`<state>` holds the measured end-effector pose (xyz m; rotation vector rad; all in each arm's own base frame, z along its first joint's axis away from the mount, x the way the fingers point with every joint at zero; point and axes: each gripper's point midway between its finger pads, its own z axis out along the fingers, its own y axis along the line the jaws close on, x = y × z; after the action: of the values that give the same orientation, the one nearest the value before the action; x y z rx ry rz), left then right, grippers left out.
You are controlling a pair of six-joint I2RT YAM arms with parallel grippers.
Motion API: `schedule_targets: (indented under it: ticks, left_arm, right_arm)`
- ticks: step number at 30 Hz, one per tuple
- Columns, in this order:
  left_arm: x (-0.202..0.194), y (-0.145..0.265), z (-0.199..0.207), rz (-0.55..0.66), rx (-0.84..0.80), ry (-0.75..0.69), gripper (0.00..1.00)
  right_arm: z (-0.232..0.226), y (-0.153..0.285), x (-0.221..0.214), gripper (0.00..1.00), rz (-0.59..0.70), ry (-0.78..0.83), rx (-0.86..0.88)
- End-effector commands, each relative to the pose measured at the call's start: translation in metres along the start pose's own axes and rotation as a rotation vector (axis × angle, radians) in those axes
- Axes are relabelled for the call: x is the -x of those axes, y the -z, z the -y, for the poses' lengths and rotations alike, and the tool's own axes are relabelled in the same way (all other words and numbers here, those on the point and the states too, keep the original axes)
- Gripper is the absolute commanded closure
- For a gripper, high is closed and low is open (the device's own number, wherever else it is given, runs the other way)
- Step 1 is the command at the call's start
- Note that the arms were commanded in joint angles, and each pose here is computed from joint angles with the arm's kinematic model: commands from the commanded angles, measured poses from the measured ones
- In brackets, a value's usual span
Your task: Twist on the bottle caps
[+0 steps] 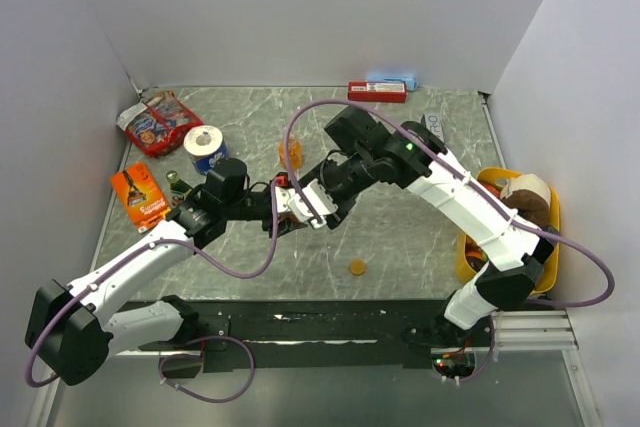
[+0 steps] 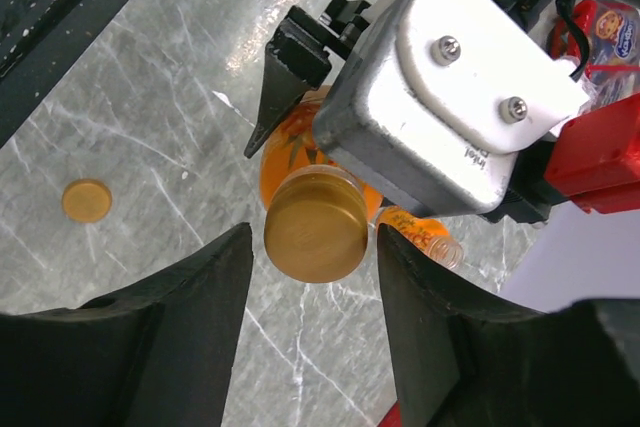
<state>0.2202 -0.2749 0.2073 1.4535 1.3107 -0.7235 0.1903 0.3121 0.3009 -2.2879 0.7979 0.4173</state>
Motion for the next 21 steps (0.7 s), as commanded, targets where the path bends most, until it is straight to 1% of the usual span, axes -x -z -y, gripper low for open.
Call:
schedule_targets:
  ticks: [1, 2, 7, 10, 12, 13, 15, 16, 18, 19, 21]
  left_arm:
    - [0.028, 0.001, -0.01, 0.068, 0.007, -0.067, 0.99]
    - [0.028, 0.001, -0.009, 0.069, 0.007, -0.069, 0.99]
    - [0.031, 0.001, -0.013, 0.082, 0.033, -0.06, 0.99]
    - [0.032, 0.001, -0.017, 0.09, 0.061, -0.032, 0.99]
    - [0.041, 0.002, -0.024, 0.128, 0.098, -0.02, 0.99]
    - [0.04, 0.003, -0.027, 0.125, 0.118, -0.011, 0.99]
    - [0.042, 0.004, -0.033, 0.138, 0.162, 0.034, 0.99]
    - [0.044, 0.006, -0.042, 0.145, 0.216, 0.044, 0.99]
    - [0.044, 0.009, -0.049, 0.155, 0.27, 0.095, 0.99]
    - [0.049, 0.012, -0.058, 0.173, 0.319, 0.103, 0.99]
    - [0.044, 0.017, -0.071, 0.164, 0.407, 0.154, 0.99]
  right_arm:
    - [0.009, -0.003, 0.005, 0.43, 0.011, -0.014, -0.027]
    - [0.01, -0.004, 0.005, 0.45, 0.01, -0.021, -0.032]
    - [0.011, -0.011, -0.001, 0.51, -0.002, -0.074, -0.03]
    - [0.013, -0.017, -0.006, 0.55, -0.006, -0.142, -0.051]
    - [0.019, -0.021, -0.012, 0.58, -0.012, -0.233, -0.081]
    - [0.018, -0.023, -0.016, 0.58, -0.018, -0.31, -0.086]
    - [0.023, -0.029, -0.021, 0.6, -0.029, -0.4, -0.09]
    - [0.021, -0.029, -0.025, 0.6, -0.036, -0.498, -0.088]
    - [0.023, -0.033, -0.027, 0.63, -0.031, -0.6, -0.081]
    - [0.02, -0.034, -0.03, 0.63, -0.033, -0.701, -0.075]
    - [0.018, -0.038, -0.033, 0.65, -0.021, -0.808, -0.06]
